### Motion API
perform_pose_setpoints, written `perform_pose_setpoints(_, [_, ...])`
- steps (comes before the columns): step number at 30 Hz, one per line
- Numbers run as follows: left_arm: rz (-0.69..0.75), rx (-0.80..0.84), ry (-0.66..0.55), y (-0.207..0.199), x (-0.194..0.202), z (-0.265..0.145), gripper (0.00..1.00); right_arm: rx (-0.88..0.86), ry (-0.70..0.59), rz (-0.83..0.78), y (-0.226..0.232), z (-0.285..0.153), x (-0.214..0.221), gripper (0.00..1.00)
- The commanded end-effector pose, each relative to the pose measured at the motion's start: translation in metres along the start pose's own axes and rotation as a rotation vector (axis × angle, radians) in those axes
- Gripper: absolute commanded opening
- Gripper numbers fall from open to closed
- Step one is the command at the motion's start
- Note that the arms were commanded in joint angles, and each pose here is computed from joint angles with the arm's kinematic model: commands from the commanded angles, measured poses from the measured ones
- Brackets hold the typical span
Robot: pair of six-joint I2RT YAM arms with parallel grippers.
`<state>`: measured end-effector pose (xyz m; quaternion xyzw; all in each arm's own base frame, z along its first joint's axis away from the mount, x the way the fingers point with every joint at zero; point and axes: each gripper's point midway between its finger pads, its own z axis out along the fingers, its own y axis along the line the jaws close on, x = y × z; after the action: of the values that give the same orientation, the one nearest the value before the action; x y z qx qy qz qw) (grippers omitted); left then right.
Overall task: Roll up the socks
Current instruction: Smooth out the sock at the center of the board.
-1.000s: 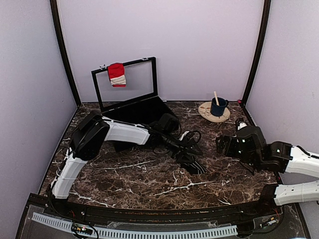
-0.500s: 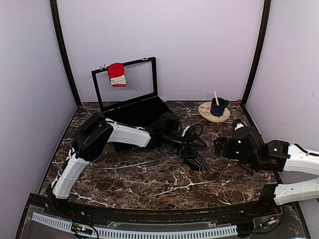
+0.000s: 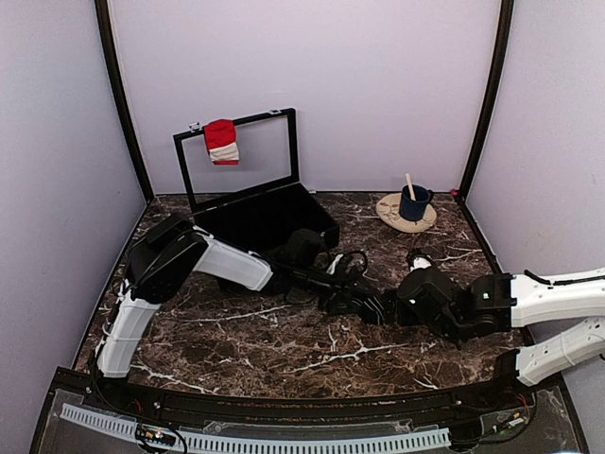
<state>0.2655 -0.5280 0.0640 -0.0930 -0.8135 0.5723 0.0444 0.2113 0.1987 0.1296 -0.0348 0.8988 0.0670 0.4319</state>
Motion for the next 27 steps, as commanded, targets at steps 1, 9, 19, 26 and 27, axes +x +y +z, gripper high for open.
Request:
perform_pose_setpoints(1, [0.054,0.047,-0.079,-0.035,-0.01,-0.018,0.81,0.016,-0.015,0.006,0.009,0.004,-0.001,1.0])
perform_pose_setpoints(9, [-0.006,0.018,-0.152,-0.022,-0.015,-0.029,0.81,0.033,-0.019,-0.085,0.019,0.023,0.008,0.99])
perform_pose_setpoints(19, [-0.044,0.031,-0.155,-0.017,-0.012,-0.032,0.81,0.032,-0.006,-0.166,0.034,0.048,0.011,1.0])
perform_pose_setpoints(26, [-0.057,0.036,-0.163,-0.015,-0.012,-0.033,0.81,0.012,0.044,-0.194,0.033,0.065,0.017,0.9])
perform_pose_setpoints(27, [-0.06,0.035,-0.162,-0.014,-0.012,-0.033,0.81,0.007,0.052,-0.196,0.032,0.067,0.019,0.87])
